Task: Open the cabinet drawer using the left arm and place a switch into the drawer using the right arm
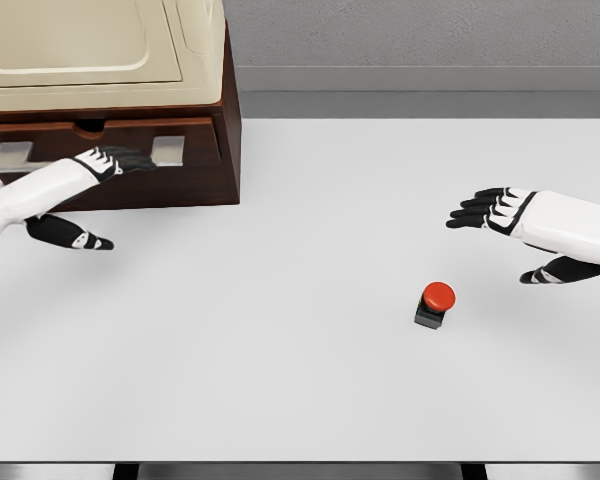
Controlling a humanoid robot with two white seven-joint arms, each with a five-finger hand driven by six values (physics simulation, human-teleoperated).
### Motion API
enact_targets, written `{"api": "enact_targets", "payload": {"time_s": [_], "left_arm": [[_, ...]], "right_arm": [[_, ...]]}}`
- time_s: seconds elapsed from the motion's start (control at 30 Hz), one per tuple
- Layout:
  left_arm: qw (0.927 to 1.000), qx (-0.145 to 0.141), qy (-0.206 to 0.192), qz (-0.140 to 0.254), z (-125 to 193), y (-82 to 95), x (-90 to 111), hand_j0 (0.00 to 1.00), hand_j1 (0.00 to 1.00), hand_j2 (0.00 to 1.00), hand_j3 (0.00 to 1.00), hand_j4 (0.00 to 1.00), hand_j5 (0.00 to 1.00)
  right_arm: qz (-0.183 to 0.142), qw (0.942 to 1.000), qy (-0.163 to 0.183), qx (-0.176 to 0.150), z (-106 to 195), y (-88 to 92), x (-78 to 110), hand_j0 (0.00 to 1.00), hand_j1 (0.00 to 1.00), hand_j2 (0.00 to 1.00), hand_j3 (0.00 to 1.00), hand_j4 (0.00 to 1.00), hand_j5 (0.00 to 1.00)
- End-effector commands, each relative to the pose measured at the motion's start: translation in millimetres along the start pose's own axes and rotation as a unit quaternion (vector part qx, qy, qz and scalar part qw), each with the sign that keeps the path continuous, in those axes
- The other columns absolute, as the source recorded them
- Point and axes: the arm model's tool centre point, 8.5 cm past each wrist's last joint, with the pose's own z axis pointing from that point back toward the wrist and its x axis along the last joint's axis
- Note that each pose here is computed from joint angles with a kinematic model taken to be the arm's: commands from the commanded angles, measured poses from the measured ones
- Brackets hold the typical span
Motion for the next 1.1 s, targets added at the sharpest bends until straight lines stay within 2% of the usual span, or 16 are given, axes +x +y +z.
{"api": "enact_targets", "payload": {"time_s": [0.0, 0.37, 0.67, 1.07], "left_arm": [[1.0000, 0.006, 0.000, -0.007, 3.1, 6.1, 3.0, 1.00, 1.00, 1.00, 1.00, 1.00, 1.00], [0.9999, 0.013, 0.007, -0.001, 30.4, -4.6, 12.1, 1.00, 1.00, 1.00, 1.00, 1.00, 1.00], [0.9997, 0.022, 0.000, -0.011, 47.9, -9.0, 32.4, 1.00, 1.00, 1.00, 1.00, 1.00, 1.00], [0.9997, 0.025, 0.002, -0.006, 64.0, -17.9, 43.5, 1.00, 1.00, 1.00, 1.00, 1.00, 1.00]], "right_arm": [[-0.002, 1.0000, 0.001, -0.001, 1.0, -1.1, -0.3, 1.00, 1.00, 1.00, 1.00, 1.00, 1.00], [-0.003, 1.0000, 0.000, -0.001, 0.6, -0.3, 0.7, 1.00, 1.00, 1.00, 1.00, 1.00, 1.00], [-0.003, 1.0000, -0.002, 0.001, 0.4, 0.4, 2.0, 1.00, 1.00, 1.00, 1.00, 1.00, 1.00], [-0.005, 1.0000, -0.002, 0.006, -0.2, 4.8, 2.4, 1.00, 1.00, 1.00, 1.00, 1.00, 1.00]]}}
